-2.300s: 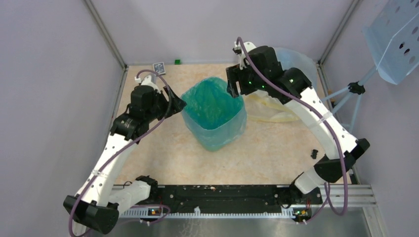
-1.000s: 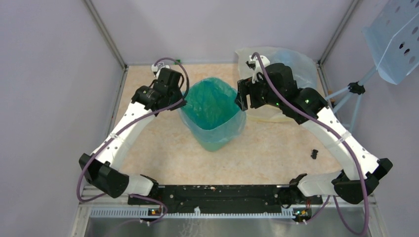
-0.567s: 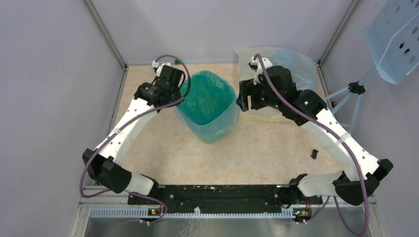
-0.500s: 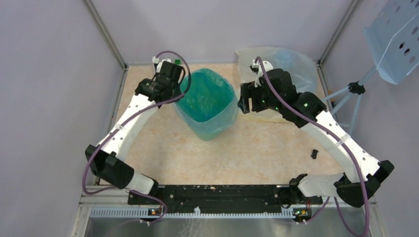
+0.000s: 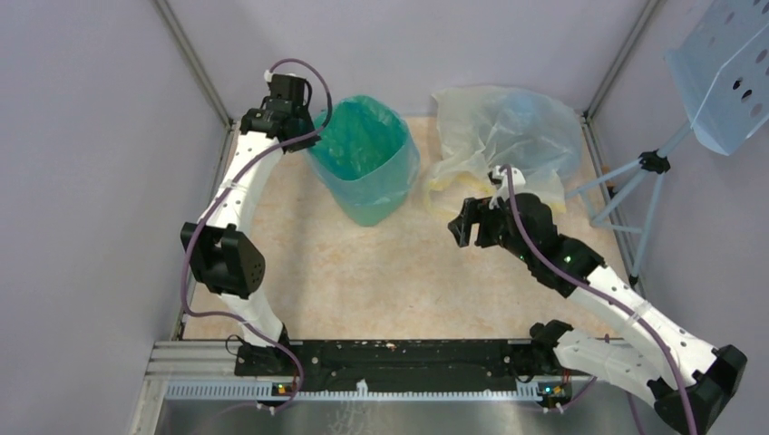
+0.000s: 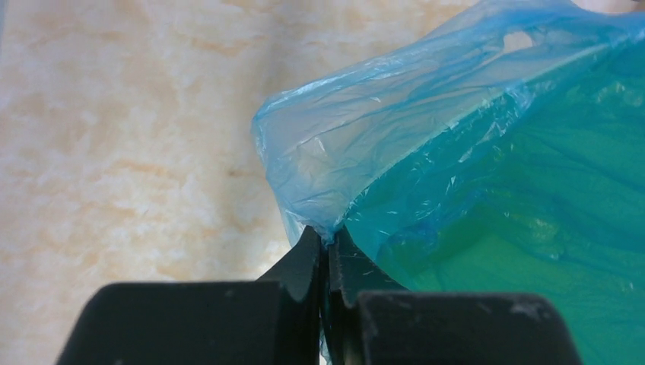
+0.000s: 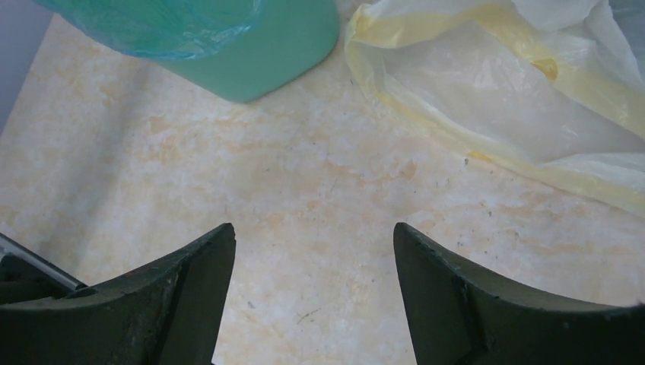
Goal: Put the trash bags into the trash bin
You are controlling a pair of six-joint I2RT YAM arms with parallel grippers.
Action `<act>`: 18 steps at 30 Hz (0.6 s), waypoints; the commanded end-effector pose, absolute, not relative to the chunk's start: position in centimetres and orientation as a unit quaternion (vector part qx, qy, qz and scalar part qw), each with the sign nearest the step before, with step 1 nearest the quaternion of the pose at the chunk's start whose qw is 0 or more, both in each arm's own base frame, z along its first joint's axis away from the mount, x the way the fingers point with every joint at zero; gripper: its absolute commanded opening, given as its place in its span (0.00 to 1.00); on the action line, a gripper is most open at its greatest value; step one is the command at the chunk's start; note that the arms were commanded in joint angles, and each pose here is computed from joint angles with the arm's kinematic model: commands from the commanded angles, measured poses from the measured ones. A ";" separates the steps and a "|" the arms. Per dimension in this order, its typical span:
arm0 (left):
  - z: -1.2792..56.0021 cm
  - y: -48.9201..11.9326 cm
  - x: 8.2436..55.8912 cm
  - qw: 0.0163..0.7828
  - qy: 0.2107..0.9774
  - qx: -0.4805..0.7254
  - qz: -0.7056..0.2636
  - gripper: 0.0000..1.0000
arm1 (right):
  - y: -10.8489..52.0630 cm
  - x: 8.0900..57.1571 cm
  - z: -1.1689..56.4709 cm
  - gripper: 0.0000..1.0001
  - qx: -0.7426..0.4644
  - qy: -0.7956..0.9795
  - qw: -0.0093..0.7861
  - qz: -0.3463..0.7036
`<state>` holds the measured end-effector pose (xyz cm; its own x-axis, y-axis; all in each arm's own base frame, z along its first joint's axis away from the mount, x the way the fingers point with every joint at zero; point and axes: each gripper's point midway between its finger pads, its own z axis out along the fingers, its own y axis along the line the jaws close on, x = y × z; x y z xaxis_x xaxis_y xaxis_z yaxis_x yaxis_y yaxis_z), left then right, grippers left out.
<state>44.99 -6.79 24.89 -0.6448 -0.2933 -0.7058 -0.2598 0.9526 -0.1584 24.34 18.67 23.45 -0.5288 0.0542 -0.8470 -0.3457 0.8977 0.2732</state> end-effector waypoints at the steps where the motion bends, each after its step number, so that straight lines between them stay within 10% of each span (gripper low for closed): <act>1: 28.3 -11.9 48.2 0.437 0.881 -0.111 -0.142 0.02 | 19.8 25.4 26.2 0.76 -0.047 0.784 0.549 0.284; 4: 28.7 -13.0 48.9 0.444 0.872 -0.109 -0.173 0.16 | 19.9 25.7 26.0 0.81 -0.039 0.777 0.558 0.289; 9: 30.0 -13.4 49.2 0.458 0.860 -0.121 -0.191 0.69 | 18.9 26.8 26.6 0.86 -0.043 0.757 0.599 0.257; 18: 34.8 -11.2 44.5 0.519 0.826 -0.128 -0.181 0.99 | 14.7 28.6 27.1 0.88 0.004 0.702 0.691 0.172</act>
<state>47.28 -12.63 27.91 -0.5967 -0.3631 -0.7156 -0.0717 0.9124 -0.4030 27.21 17.54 24.91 -0.2059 0.1782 -0.9622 -0.3528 0.9037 0.2428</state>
